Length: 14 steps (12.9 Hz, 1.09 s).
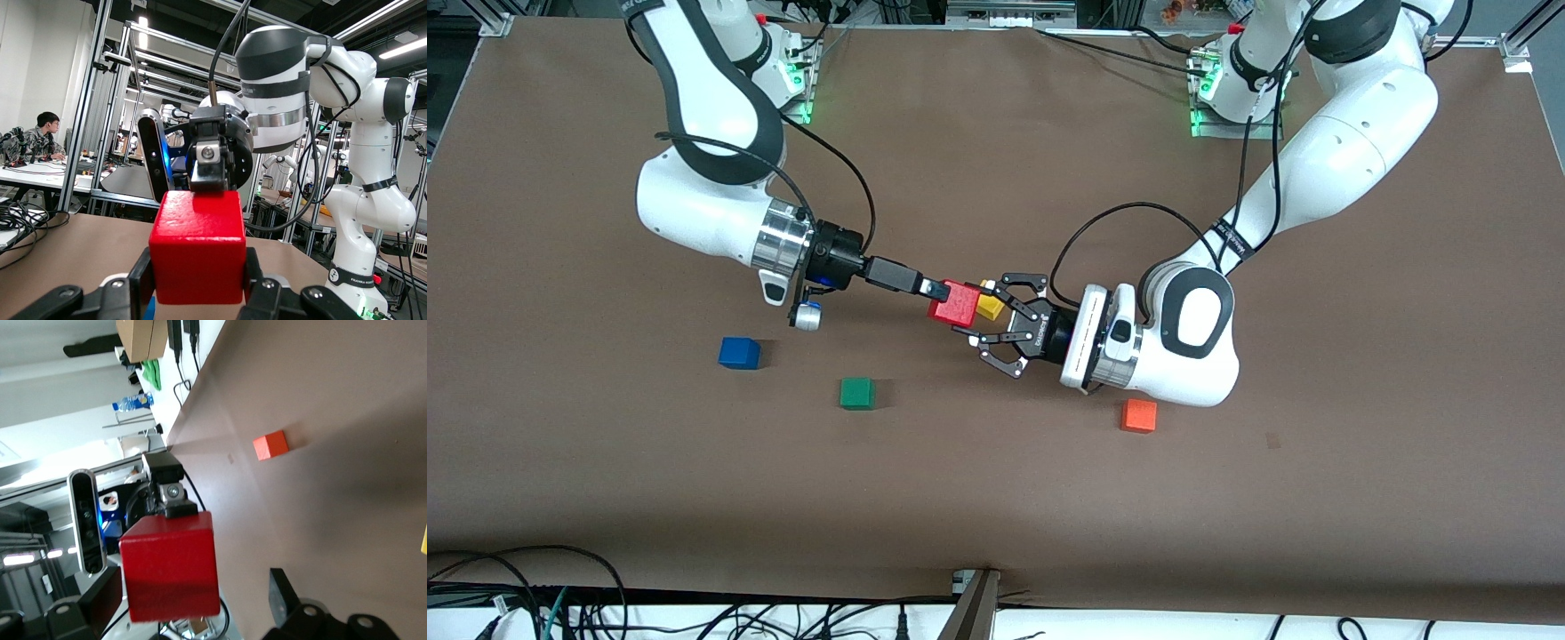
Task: Pass red block to right arm, stack on blue
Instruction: 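Close the right gripper on the red cube, then open the left gripper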
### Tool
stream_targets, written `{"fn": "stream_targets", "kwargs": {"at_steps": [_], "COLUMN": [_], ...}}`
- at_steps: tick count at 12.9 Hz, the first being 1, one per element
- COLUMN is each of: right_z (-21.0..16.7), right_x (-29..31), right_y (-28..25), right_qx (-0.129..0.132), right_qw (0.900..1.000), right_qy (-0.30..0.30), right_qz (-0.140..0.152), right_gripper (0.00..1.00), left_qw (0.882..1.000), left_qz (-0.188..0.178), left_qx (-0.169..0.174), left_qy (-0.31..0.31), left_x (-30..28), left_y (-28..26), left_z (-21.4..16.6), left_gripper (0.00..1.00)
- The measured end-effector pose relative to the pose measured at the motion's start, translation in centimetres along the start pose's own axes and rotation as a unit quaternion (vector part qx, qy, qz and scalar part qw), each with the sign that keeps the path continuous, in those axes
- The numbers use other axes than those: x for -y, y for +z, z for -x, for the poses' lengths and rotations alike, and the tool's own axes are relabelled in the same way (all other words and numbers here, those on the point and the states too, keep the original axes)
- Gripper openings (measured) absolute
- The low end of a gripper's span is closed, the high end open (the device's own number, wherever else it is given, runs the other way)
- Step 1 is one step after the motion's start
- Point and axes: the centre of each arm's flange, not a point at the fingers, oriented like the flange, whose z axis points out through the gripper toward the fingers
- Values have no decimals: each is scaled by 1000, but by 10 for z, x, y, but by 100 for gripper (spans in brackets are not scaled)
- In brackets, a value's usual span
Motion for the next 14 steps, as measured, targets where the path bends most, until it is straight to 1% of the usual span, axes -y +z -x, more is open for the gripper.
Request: {"fn": "stream_targets", "kwargs": {"at_steps": [1, 3, 4, 5, 12, 14], "right_z": [4, 14, 16, 16, 15, 14], "right_x": [2, 8, 11, 11, 13, 13], "right_y": [7, 18, 18, 18, 18, 17], "right_qx": [-9, -18, -20, -21, -21, -23], "right_qw": [1000, 1000, 1000, 1000, 1000, 1000], "right_qy": [-4, -11, -14, -17, -18, -17], "right_qz": [3, 3, 1, 1, -1, -1], "right_gripper": [95, 73, 59, 56, 56, 56], "left_qw": [1000, 1000, 1000, 1000, 1000, 1000], "left_qz": [0, 0, -1, -1, -3, -7], "left_qx": [0, 1, 1, 0, -3, -9], "left_qy": [0, -1, -2, -7, -9, -11], "left_x": [0, 0, 0, 0, 0, 2], "left_y": [0, 0, 0, -1, -1, -5], "left_z": [0, 2, 3, 2, 2, 0], "left_gripper": [56, 56, 56, 56, 56, 60]}}
